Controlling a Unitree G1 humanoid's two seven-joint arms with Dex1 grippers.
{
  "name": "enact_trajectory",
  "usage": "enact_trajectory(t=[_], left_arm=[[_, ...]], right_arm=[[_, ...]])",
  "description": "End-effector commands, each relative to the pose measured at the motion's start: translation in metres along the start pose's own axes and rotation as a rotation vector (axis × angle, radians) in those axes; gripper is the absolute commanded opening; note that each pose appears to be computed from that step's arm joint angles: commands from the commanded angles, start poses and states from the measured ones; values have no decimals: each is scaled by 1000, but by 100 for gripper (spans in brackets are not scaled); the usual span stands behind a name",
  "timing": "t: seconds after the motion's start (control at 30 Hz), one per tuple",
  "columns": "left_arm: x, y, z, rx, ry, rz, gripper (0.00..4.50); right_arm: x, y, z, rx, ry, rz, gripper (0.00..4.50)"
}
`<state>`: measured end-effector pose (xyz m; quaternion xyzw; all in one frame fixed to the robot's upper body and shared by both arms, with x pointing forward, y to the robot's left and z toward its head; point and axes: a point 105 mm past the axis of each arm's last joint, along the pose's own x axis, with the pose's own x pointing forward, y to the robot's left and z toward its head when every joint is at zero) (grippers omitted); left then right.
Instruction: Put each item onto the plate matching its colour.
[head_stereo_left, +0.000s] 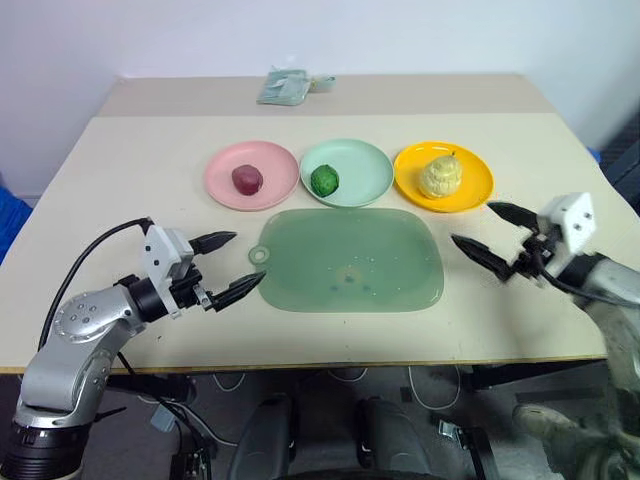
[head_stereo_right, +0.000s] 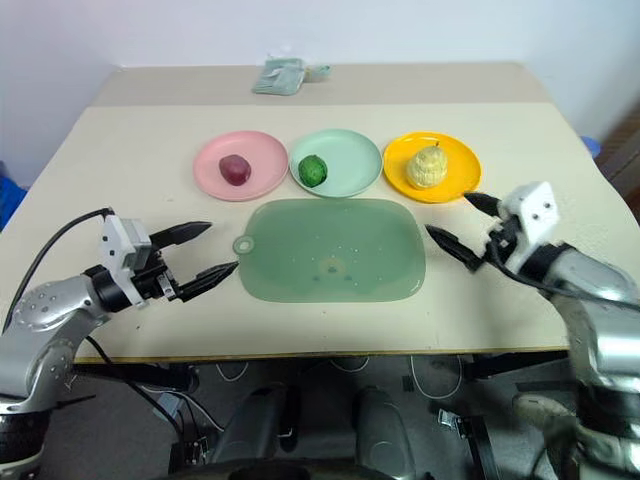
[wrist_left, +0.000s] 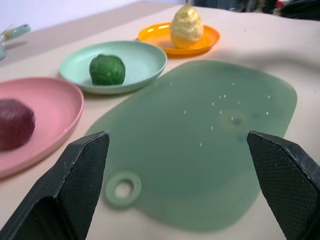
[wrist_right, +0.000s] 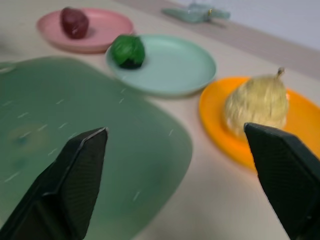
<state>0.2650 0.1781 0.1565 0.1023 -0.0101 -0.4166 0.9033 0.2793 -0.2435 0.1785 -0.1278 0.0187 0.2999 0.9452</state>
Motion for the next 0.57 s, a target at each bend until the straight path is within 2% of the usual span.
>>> enact_trajectory(t=[0.03,0.27,0.57], left_arm=[[-8,-2,7,49,-13,9,450],[-16,-10,-2,19,19,6,450],[-18,-12,-3,10,35,0,450]], right_arm=[[-17,5,9,-19,13,-7,442],[-32,-2,-5,11,58,-51,442],[-28,-8,-3,2,56,-55,442]])
